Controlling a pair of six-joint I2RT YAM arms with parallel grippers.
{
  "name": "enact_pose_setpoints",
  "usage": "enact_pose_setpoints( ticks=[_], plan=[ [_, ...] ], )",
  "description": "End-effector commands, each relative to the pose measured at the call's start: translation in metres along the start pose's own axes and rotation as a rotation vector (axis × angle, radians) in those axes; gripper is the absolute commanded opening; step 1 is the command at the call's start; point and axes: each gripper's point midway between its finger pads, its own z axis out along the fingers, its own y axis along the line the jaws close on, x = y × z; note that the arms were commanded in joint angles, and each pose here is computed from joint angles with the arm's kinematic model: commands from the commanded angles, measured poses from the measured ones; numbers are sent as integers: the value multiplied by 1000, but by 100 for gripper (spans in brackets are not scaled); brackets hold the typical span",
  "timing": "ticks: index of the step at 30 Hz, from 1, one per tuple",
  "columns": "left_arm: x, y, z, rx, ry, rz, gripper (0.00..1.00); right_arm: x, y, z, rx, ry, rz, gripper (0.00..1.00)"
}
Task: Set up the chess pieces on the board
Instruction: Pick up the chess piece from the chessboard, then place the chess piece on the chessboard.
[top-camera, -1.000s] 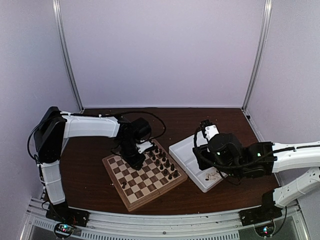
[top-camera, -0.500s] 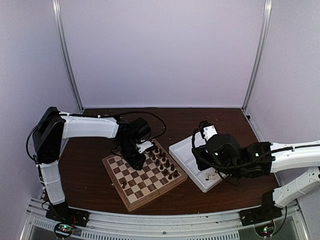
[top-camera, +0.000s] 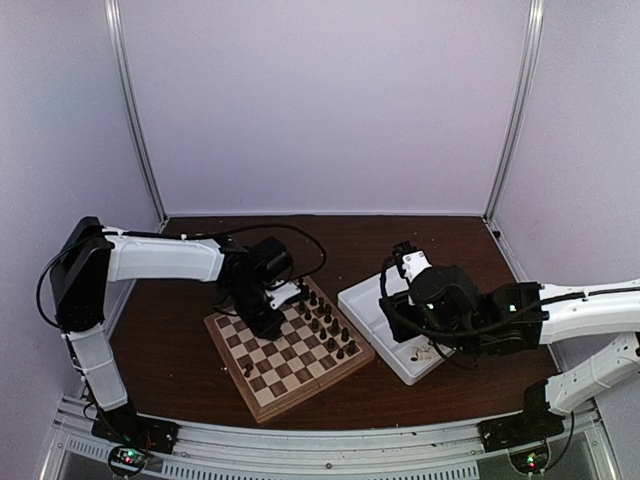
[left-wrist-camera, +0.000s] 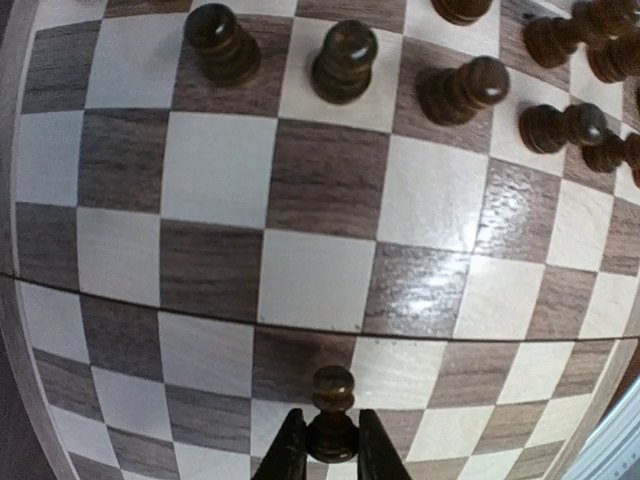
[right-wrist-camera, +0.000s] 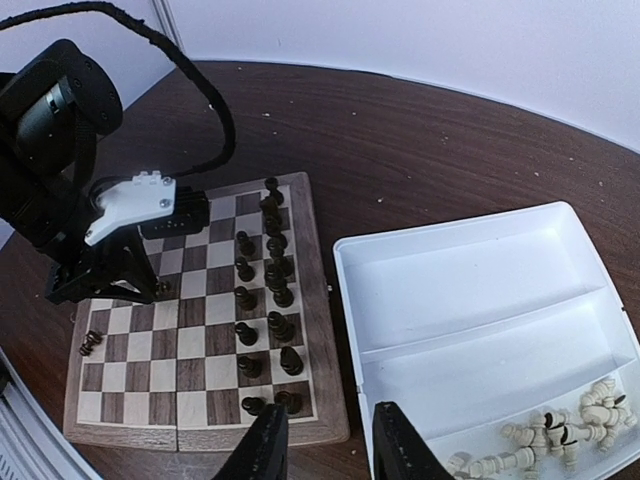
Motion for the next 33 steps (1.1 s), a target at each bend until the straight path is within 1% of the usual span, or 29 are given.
enact_pose_setpoints(
  ticks=[1, 6, 9, 14, 18, 23, 26, 33],
  plan=[
    [-12, -5, -31, 6, -153, 10, 12, -14, 31, -4, -136, 23, -9, 32],
    [-10, -13, -52, 42, -321, 14, 12, -9, 81, -3, -351, 133, 19, 32],
    [-2, -23, -59, 99, -410, 15, 12, -5, 113, 0, -469, 216, 55, 32],
    [1, -45, -87, 206, -597, 62, 12, -11, 138, 7, -541, 275, 163, 33],
    [7, -52, -108, 232, -700, 107, 13, -14, 153, 12, -612, 325, 264, 34],
    [13, -62, -120, 267, -758, 161, 13, -13, 167, 22, -683, 370, 399, 36],
    [15, -65, -124, 280, -781, 181, 13, -13, 175, 30, -710, 389, 454, 37],
    [16, -72, -129, 307, -796, 219, 13, -7, 189, 46, -710, 457, 462, 38]
  ],
)
